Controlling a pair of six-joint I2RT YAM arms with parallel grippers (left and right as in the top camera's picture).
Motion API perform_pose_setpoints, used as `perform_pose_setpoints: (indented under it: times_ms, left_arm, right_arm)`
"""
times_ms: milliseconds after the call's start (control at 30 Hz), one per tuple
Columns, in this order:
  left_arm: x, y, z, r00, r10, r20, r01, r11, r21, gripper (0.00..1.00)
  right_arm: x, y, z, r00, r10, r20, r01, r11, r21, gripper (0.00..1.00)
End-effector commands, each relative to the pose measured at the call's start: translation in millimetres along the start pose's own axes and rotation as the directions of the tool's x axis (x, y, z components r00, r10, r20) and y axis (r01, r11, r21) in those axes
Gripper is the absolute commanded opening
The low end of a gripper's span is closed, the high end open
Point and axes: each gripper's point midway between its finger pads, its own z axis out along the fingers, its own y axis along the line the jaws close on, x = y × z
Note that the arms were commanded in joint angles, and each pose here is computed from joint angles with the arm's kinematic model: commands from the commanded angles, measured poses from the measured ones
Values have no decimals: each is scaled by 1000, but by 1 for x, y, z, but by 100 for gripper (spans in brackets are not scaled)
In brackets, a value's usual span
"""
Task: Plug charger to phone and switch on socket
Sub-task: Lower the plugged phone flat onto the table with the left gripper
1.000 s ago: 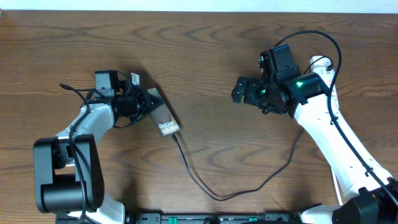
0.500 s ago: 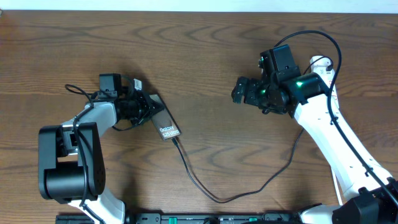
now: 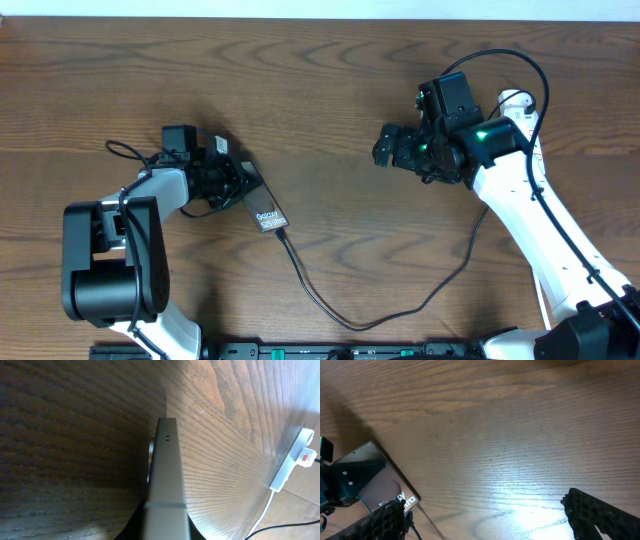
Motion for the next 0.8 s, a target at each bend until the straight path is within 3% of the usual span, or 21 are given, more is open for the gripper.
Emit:
perform_pose_setpoints:
  times_ms: [0, 267, 367, 767]
  left_arm:
    - [6, 8, 3, 1000, 8, -11, -9, 1000, -22, 7]
    - [13, 15, 4, 1000, -6, -21, 5, 999, -38, 8]
    - [12, 17, 4, 1000, -6, -17, 5, 999, -46, 17]
    - [17, 20, 4, 999, -26, -36, 24, 998, -61, 17]
  right_arm:
    - [-2, 3, -5, 1000, 0, 15, 0, 1000, -3, 99]
    - [-2, 3, -5, 1000, 0, 14, 0, 1000, -3, 99]
    - [-2, 3, -5, 1000, 1, 14, 0, 1000, -3, 99]
    - [-1, 2, -5, 1000, 1, 13, -1, 1000, -2, 99]
